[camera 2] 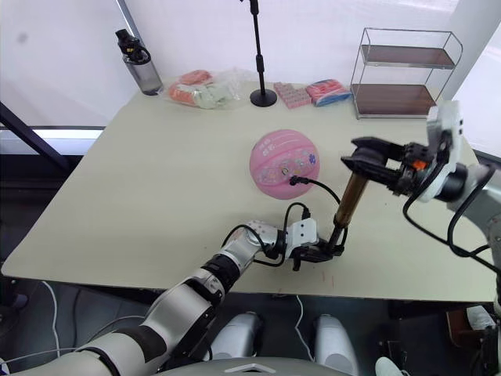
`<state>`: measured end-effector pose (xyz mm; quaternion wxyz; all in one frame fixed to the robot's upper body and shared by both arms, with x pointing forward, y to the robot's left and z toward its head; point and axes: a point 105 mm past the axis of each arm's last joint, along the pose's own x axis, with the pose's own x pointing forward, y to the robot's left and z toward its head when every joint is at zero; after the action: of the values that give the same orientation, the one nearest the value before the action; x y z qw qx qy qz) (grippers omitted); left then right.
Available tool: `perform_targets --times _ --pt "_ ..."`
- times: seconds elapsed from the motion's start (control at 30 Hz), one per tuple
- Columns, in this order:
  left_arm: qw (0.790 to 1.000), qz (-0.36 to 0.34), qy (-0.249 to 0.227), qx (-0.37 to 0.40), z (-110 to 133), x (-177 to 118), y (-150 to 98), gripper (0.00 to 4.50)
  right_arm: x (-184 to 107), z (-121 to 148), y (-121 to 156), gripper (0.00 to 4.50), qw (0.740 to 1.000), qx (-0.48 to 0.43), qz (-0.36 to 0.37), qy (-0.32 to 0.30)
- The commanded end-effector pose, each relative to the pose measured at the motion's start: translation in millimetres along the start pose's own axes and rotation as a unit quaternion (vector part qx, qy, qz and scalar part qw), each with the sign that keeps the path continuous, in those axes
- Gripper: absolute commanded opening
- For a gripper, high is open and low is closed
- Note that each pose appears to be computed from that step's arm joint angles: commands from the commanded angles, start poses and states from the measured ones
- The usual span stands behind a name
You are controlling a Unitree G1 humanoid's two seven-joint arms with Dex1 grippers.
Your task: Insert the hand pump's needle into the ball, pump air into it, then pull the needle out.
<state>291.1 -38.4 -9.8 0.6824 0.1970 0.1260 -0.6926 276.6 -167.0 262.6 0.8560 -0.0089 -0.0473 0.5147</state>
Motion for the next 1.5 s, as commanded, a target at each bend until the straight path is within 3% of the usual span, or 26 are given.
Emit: perform_targets --times 0.03,0.27,0.4,0.63,1.03,1.37,1.5 --pt "0.979 -0.052 0.159 -0.114 -97.6 -17.0 -52.3 1.03 -12.7 40.7 -7.5 1.92 0.997 -0.052 -0.027 -0.04" --pt "0.98 -0.052 0.157 -0.113 -97.2 -16.2 -52.7 1.03 -15.3 67.9 -9.6 1.92 0.996 -0.06 -0.026 -0.065" --pt "0.98 -0.053 0.157 -0.113 -96.7 -15.5 -53.1 1.03 -13.6 61.2 -10.1 1.92 0.997 -0.048 -0.025 -0.06" --pt "0.98 -0.051 0.157 -0.112 -96.6 -16.4 -52.0 1.03 -8.7 -2.6 -2.4 1.92 0.999 -0.027 -0.029 0.004" --pt "0.98 -0.053 0.157 -0.111 -96.8 -17.2 -52.1 1.03 -9.5 -110.2 27.1 1.92 0.996 0.047 -0.043 0.061" --pt "0.98 -0.049 0.156 -0.111 -96.0 -17.1 -50.2 1.03 -8.6 -166.1 35.7 1.92 0.991 0.074 -0.063 0.091" --pt "0.98 -0.048 0.155 -0.112 -95.7 -16.7 -50.0 1.03 -9.0 -174.5 40.0 1.92 0.991 0.072 -0.06 0.097"
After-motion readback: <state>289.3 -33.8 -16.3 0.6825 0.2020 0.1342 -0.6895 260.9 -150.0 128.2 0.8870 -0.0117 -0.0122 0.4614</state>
